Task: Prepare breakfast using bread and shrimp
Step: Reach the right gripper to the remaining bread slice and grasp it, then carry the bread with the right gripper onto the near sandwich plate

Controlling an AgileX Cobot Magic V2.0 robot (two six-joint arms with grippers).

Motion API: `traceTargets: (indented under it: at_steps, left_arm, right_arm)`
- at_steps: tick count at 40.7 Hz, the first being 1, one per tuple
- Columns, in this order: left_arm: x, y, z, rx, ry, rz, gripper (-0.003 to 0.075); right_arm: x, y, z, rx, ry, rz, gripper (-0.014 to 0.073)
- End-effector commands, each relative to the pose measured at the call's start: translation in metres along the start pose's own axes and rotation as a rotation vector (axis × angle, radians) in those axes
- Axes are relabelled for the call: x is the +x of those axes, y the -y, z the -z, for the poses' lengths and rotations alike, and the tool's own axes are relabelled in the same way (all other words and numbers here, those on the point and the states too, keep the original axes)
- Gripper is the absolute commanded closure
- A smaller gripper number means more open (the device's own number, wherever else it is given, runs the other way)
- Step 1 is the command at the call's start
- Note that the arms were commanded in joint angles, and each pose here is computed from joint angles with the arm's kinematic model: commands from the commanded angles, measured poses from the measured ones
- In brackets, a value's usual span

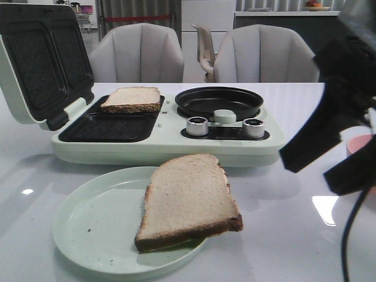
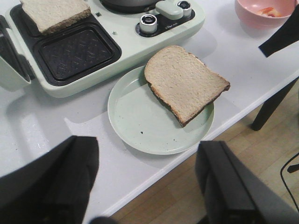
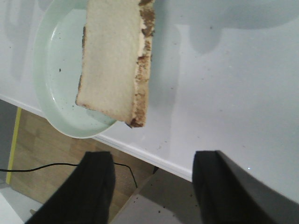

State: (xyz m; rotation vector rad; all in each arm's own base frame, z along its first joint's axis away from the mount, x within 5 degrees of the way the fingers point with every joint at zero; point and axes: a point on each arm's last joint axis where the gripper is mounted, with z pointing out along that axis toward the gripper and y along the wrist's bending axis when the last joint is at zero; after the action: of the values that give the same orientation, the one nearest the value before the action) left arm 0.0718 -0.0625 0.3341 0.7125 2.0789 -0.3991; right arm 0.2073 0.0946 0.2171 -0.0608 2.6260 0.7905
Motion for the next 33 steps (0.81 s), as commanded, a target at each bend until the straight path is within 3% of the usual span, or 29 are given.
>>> traceTargets:
  at_steps: [1, 24, 33]
  left_arm:
    - [-0.013, 0.002, 0.006, 0.027, 0.101, 0.0, 0.0221]
    - [-0.013, 0.004, 0.006, 0.045, 0.096, 0.017, 0.0222]
    - [-0.013, 0.004, 0.006, 0.046, 0.096, 0.018, 0.0222]
  right_arm:
    - [-0.016, -0.015, -0.01, -0.067, 0.048, 0.002, 0.0109]
    - [-0.066, -0.014, -0.095, -0.069, -0.092, -0.009, 0.0116]
    - [-0.069, -0.016, -0.096, -0.081, -0.099, 0.013, 0.0363]
